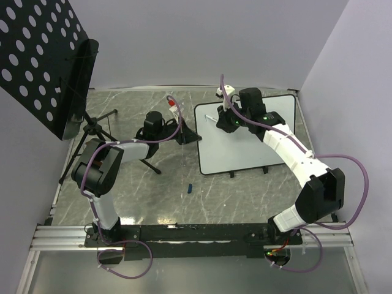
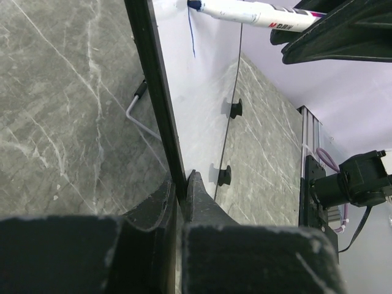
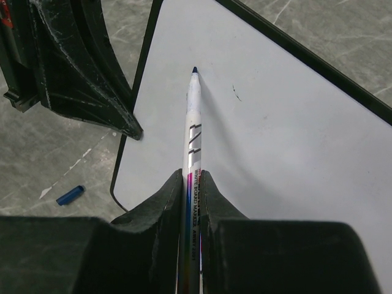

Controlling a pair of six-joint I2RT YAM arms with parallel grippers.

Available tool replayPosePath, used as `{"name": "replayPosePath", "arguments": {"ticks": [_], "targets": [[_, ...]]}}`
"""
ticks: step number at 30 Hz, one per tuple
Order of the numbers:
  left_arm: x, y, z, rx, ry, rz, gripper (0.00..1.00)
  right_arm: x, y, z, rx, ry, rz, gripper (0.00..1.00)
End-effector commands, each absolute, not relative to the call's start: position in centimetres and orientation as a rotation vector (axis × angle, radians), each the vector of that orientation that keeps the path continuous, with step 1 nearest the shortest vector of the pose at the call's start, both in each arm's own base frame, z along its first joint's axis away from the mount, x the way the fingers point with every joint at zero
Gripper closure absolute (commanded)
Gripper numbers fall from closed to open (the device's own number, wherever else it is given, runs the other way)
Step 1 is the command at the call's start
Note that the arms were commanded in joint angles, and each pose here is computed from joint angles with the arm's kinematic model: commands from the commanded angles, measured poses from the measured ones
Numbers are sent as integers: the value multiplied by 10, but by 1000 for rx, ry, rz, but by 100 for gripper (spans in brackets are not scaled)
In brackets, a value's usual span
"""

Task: Write a sentence on the whiteboard

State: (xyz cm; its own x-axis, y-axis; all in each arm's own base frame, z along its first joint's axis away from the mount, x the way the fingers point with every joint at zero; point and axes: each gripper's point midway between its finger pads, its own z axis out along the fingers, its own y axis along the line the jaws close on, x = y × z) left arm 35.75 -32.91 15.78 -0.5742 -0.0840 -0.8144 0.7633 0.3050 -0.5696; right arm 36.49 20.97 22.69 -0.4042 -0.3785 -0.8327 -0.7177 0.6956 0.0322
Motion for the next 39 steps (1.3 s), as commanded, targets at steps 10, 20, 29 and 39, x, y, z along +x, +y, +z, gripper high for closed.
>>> {"name": "replayPosePath", "arguments": {"ticks": [10, 20, 29, 39], "targets": [[363, -328, 178, 704, 1654, -1255, 99, 371, 211, 232, -831, 2027, 467, 100], [363, -328, 177, 705, 1656, -1253, 99, 357, 206, 216, -860, 2066, 472, 100], [363, -329, 177, 708, 1656, -1251, 99, 343, 201, 207, -876, 2092, 480, 100], [363, -329, 177, 711, 1655, -1248, 99, 332, 194, 197, -886, 2116, 467, 100]]}}
